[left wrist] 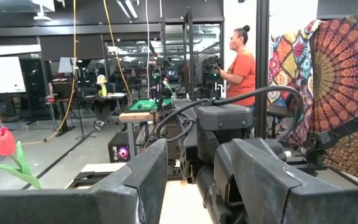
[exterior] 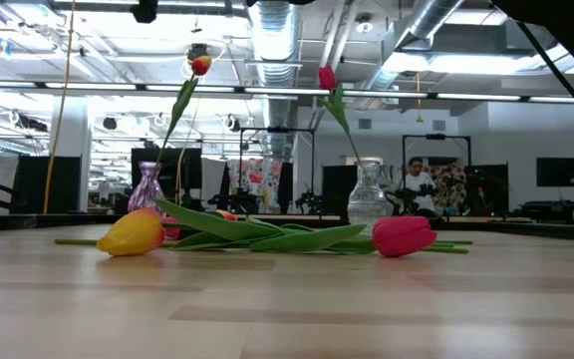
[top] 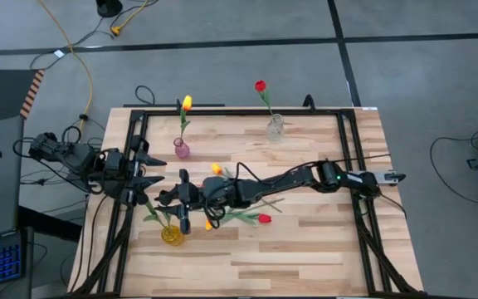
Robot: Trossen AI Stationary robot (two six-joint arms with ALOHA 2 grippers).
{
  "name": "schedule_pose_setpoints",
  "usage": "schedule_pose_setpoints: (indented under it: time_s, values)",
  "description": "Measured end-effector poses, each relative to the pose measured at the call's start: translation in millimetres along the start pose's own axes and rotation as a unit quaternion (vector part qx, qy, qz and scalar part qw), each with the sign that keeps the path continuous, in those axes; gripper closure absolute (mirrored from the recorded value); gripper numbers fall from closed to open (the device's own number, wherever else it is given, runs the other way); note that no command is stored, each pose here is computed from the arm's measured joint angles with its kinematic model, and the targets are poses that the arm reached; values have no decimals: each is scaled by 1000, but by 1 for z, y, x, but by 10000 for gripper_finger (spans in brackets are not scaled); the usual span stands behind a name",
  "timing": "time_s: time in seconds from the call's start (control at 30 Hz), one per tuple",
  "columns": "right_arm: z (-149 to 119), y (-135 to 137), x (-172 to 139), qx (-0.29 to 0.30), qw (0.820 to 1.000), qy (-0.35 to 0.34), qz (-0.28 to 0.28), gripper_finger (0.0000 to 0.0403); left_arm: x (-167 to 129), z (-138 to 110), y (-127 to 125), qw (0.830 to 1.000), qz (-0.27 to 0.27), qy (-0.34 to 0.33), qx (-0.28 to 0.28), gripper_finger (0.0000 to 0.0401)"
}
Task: Sort flowers into vase by color
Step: Put the right black tulip into the yellow vase, then put the top yellow tulip into the purple vase
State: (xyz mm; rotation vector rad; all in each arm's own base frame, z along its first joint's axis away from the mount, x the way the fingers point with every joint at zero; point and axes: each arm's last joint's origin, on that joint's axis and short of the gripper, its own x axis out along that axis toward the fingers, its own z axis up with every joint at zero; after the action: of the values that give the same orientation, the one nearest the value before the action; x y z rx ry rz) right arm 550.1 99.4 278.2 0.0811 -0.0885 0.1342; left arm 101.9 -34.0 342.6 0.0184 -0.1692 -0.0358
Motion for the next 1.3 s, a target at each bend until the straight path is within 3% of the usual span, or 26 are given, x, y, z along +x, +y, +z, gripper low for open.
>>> schedule_pose_setpoints:
  time_s: [0.23, 0.33, 0.63, 0.83, 1.0, 1.1, 1.3]
  values:
    - [0, 0, 0, 0, 1000, 4, 0, 169, 0, 0, 0, 1000, 0, 0, 0, 237]
    - [5, 0, -4, -2, 999, 40, -3, 142, 0, 0, 0, 1000, 0, 0, 0, 237]
    - [41, -2, -36, -9, 980, 196, -17, 132, 0, 0, 0, 1000, 0, 0, 0, 237]
    - [76, -2, -67, -13, 965, 261, -22, 132, 0, 0, 0, 1000, 0, 0, 0, 237]
    - [97, -5, -99, -16, 940, 339, -32, 132, 0, 0, 0, 1000, 0, 1, 1, 237]
    - [104, -8, -118, -20, 920, 386, -69, 132, 0, 0, 0, 1000, 1, 3, 1, 237]
    - [89, -16, -136, -17, 860, 491, -139, 133, 0, -1, 1, 1000, 26, 8, 2, 237]
